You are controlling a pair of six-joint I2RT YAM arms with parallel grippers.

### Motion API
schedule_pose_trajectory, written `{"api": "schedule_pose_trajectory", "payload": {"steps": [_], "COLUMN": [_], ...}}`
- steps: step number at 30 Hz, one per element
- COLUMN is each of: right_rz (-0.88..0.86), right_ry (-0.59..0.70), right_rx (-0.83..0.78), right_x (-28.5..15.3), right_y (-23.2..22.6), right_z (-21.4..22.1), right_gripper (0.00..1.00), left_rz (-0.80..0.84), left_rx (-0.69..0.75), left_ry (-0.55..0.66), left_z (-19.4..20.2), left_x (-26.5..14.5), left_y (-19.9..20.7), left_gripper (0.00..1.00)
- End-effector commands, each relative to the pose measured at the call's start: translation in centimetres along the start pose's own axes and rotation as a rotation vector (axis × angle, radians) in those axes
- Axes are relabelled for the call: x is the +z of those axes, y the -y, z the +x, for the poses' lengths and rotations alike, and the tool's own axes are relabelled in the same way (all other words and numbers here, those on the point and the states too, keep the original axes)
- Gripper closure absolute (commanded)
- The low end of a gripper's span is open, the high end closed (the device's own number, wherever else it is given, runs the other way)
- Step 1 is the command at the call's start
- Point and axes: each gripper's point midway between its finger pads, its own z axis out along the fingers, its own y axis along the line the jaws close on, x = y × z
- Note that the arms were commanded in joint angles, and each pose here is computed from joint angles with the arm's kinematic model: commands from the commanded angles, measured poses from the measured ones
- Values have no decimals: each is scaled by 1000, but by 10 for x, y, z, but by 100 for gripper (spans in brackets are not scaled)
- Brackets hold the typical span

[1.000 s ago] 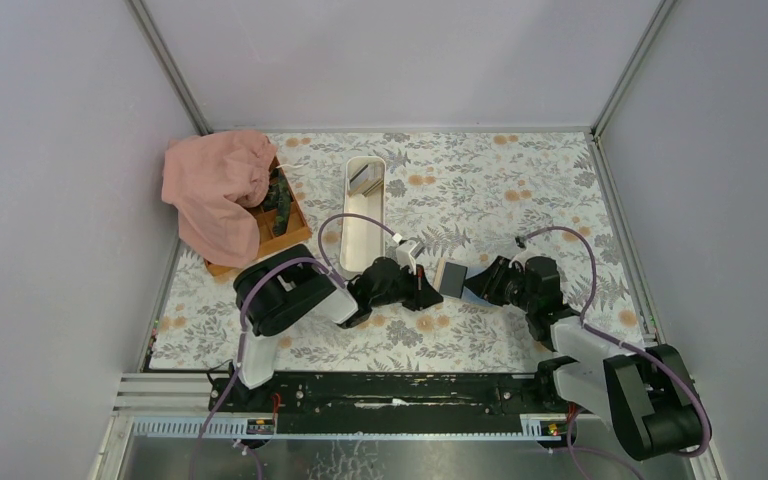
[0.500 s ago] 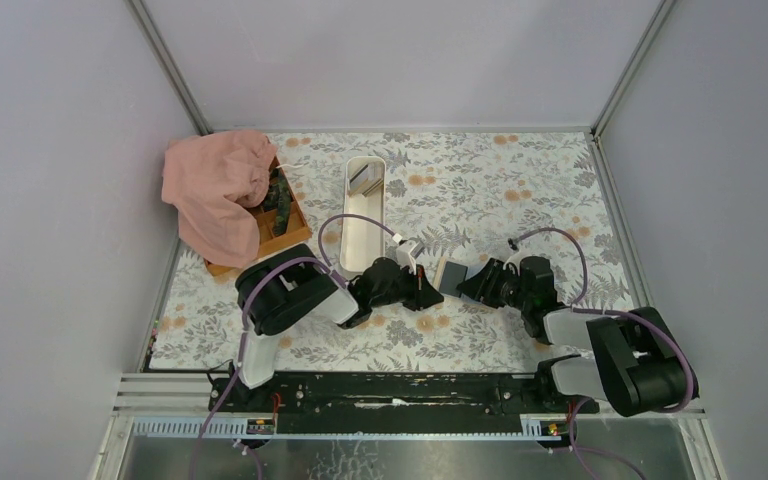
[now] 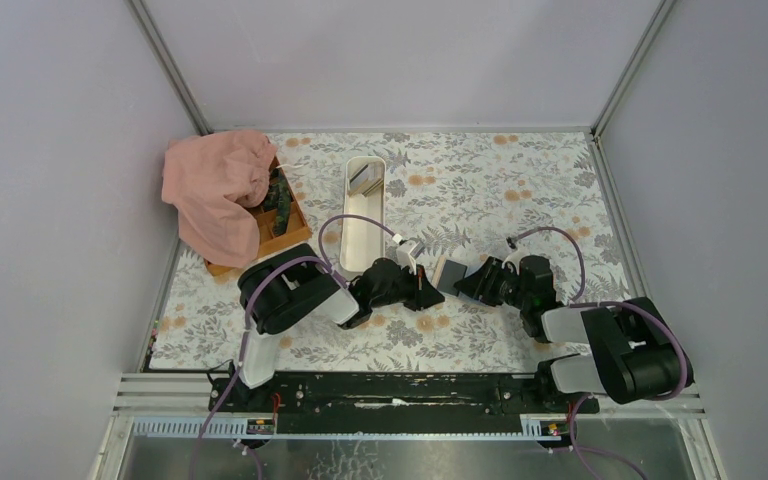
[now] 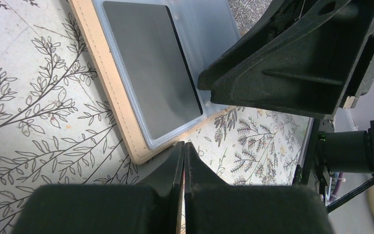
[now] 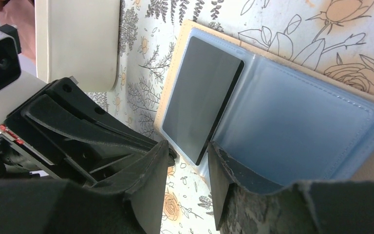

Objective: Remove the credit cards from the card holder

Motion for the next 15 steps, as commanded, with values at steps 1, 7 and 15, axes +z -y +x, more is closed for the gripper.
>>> {"api": "schedule_pose_trajectory", "payload": {"steps": [1,7,15], "right_rz": [-13,97,115], "right_ry": [17,7,29], "right_rx": [-4,46,47], "right_x": [3,2,0], "right_y": [-3,19,21], "right_z": [-7,0,-3], "right_gripper": [58,63,76], "left_rz": [16,93,26], "left_rx": [19,70,65], "left_ry": [21,113,151], "left_z": [-4,-44,-77], "left_x": [-2,-5,8], "left_y": [6,30,3], "left_gripper": [100,89,83]}}
